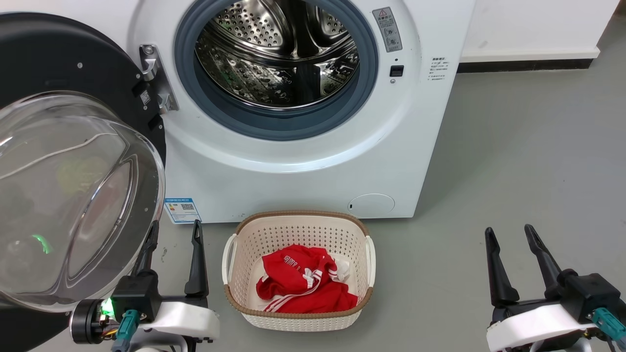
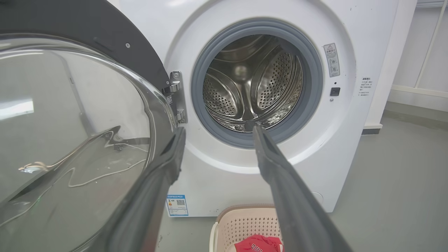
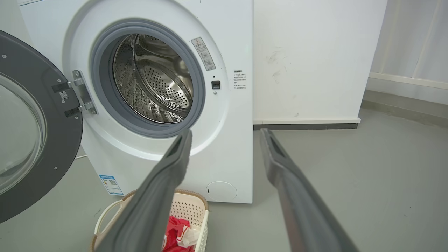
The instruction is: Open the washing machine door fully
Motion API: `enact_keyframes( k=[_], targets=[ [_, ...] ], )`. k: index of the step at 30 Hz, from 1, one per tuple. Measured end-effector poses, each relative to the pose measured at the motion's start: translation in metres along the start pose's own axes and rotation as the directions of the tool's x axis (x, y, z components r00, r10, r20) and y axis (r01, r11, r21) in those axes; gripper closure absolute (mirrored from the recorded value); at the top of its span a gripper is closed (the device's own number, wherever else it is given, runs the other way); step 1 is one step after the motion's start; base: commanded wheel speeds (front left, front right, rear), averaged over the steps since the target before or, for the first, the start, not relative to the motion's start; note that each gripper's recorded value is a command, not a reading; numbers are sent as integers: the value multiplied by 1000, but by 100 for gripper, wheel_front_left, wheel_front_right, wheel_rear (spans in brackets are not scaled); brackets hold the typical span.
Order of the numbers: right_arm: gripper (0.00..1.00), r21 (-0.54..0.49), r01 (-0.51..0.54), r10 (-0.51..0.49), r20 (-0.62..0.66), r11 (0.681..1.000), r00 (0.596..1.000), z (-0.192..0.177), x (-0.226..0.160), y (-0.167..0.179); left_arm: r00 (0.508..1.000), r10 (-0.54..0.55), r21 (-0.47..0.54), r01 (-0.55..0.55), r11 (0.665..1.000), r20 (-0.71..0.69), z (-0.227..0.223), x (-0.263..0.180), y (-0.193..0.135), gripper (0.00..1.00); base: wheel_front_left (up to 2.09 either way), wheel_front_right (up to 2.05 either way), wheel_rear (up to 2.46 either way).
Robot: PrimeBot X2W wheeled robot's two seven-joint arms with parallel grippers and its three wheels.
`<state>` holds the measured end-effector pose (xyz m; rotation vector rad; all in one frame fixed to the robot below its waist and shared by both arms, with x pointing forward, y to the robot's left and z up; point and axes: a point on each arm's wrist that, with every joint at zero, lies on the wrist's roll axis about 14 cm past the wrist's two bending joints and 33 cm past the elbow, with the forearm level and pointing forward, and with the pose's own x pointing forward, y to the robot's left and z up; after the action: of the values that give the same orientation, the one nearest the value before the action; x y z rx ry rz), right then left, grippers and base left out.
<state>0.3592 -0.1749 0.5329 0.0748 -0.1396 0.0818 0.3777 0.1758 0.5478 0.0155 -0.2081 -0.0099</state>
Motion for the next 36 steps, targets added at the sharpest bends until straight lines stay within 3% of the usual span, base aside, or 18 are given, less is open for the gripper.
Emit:
enact_keyframes(
  k=[18,19,23,28,36],
  targets=[
    [0,15,2,-2,-7,1000,1000,-3,0,0,1000,0,5,0,1000,-8,-2,-1,1,0,0,0,0],
    [100,18,2,-2,-8,1000,1000,-4,0,0,1000,0,7,1,1000,-8,-2,-1,1,100,0,0,0],
    [100,41,13,-11,-53,999,999,-17,-6,-1,997,8,-15,-10,1000,-76,-21,-9,2,100,0,0,0],
    [100,140,41,-32,-70,989,997,-21,-7,-5,991,45,-107,-59,992,-125,-31,-11,11,100,0,0,0],
    [100,285,84,-60,-91,955,994,-26,-6,-10,986,61,-265,-101,959,-157,-35,-11,14,100,0,0,0]
  ],
)
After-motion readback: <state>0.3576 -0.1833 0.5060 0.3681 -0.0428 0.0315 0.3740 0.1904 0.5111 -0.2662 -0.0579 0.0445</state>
